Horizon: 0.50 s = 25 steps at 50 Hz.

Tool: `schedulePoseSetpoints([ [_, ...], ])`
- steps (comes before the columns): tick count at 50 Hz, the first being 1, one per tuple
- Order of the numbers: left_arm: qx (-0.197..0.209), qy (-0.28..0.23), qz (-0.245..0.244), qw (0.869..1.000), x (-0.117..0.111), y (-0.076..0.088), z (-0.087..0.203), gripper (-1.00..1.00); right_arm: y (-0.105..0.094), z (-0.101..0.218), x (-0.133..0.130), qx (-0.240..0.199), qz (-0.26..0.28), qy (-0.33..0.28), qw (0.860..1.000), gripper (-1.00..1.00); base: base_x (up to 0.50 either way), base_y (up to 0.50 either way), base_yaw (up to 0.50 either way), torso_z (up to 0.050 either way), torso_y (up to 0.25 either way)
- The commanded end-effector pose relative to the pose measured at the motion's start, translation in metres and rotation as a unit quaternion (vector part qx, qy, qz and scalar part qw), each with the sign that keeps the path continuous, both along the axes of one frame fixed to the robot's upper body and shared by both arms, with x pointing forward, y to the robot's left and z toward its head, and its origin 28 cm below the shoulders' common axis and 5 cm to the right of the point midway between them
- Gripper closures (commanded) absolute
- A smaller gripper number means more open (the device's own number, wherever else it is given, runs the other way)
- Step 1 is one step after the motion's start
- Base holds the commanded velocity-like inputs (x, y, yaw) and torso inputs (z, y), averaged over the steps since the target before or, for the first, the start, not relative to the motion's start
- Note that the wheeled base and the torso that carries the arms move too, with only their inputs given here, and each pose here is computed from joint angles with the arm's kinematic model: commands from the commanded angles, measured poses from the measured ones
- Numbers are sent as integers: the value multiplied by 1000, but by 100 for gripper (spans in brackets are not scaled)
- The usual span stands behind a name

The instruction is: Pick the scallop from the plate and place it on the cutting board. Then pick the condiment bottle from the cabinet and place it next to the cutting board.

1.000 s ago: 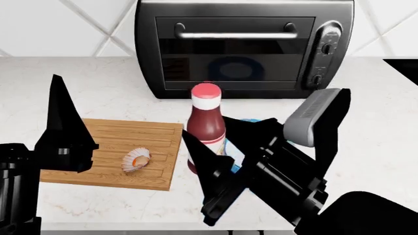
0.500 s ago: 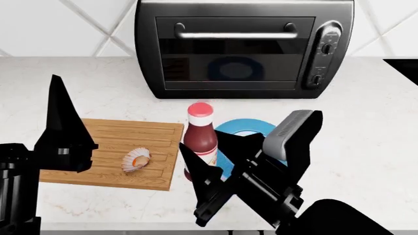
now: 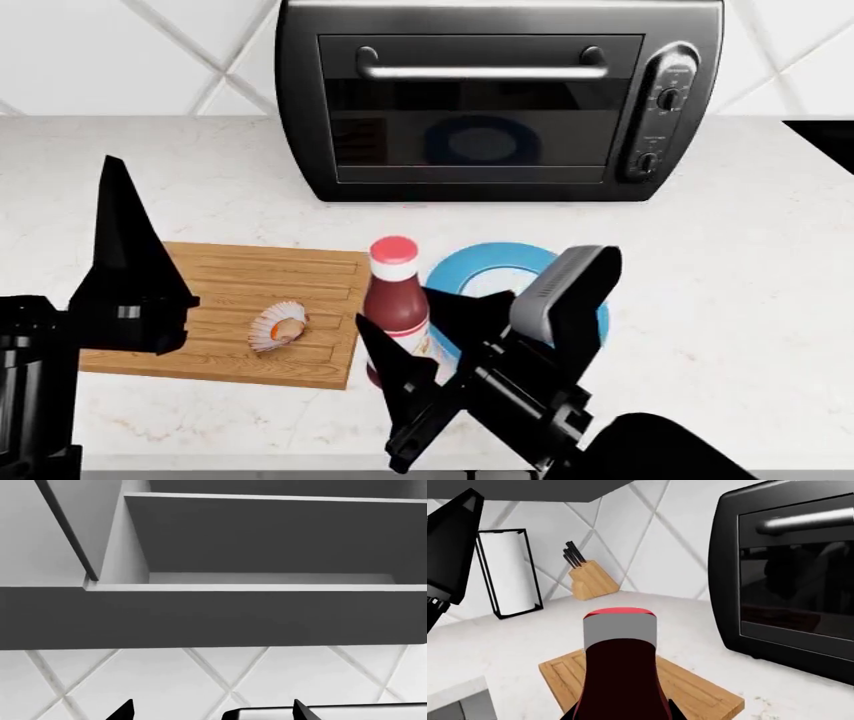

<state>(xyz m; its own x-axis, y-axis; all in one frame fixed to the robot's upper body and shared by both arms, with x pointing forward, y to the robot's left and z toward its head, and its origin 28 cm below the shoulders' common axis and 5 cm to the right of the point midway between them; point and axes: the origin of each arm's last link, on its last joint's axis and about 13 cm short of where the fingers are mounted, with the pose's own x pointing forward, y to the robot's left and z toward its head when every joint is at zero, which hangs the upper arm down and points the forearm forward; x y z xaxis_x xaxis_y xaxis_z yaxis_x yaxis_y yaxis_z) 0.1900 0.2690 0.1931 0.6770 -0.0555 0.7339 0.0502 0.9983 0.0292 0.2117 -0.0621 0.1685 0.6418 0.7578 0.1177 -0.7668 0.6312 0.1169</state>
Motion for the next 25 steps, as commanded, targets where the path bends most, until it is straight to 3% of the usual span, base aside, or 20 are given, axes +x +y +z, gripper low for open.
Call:
schedulePoseSetpoints([
  [1, 1, 0, 0, 1000, -1, 0, 0, -100, 2, -6, 4, -4, 2, 3, 1000, 100, 0, 0, 0, 0, 0],
  [25, 5, 0, -2, 1000, -2, -1, 0, -100, -6, -19, -6, -10, -5, 7, 1000, 100, 0, 0, 0, 0, 0],
])
